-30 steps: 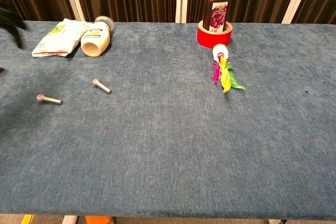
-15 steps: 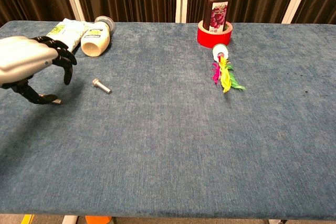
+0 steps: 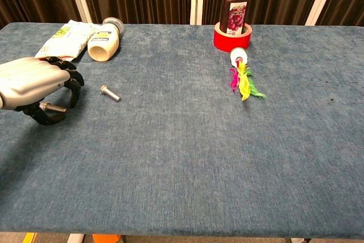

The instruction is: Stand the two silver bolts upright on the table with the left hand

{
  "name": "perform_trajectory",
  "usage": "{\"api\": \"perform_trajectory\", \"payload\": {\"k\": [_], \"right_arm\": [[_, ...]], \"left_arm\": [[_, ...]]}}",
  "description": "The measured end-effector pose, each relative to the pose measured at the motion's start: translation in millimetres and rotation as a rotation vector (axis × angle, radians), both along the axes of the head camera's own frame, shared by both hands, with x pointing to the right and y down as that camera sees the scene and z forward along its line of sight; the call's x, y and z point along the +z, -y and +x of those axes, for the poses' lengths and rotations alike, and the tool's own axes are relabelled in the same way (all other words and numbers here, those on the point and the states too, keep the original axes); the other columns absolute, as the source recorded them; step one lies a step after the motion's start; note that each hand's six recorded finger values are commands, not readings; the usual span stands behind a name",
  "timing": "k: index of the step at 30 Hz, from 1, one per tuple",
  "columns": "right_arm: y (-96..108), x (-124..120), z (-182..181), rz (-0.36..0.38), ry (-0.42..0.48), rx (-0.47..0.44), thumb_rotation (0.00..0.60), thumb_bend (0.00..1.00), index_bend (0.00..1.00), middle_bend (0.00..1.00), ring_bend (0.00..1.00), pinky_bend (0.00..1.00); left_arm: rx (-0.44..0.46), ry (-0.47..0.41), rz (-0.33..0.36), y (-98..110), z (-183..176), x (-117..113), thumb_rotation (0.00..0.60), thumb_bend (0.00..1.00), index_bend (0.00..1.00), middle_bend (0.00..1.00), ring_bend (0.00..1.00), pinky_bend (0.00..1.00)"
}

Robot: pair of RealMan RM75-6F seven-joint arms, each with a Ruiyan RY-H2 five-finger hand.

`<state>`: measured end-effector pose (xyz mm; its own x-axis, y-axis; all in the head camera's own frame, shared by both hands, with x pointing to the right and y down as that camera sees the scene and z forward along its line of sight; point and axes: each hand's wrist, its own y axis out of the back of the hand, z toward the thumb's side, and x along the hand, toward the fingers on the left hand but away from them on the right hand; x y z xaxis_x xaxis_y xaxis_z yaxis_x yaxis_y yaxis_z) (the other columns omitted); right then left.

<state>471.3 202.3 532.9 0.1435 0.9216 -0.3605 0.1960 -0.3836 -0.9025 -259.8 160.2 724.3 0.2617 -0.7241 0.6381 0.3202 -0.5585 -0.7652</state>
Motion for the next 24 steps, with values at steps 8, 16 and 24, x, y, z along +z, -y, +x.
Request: {"api": "perform_trajectory", "payload": {"k": [8, 16, 24], "right_arm": [[0.1, 1.2, -0.2, -0.006, -0.004, 0.0, 0.6, 0.26, 0.04, 0.1, 0.0, 0.0], [-0.5, 0.5, -0.3, -0.006, -0.007, 0.003, 0.6, 0.26, 0.04, 0.1, 0.0, 0.0], [-1.4, -1.3, 0.1, -0.002, -0.009, 0.007, 0.6, 0.25, 0.04, 0.1, 0.0, 0.0]], "left_arm": [[-0.021, -0.005, 0.005, 3.9, -1.9, 1.4, 0.6, 0.34, 0.52, 0.18, 0.03, 0.0], [-0.037, -0.017, -0.006, 5.4, -3.6, 3.8, 0.6, 0.38, 0.53, 0.18, 0.03, 0.0], [-0.115, -0.104, -0.005, 11.6, -7.4, -3.1, 0.6, 0.41, 0.54, 0.18, 0.03, 0.0]]}}
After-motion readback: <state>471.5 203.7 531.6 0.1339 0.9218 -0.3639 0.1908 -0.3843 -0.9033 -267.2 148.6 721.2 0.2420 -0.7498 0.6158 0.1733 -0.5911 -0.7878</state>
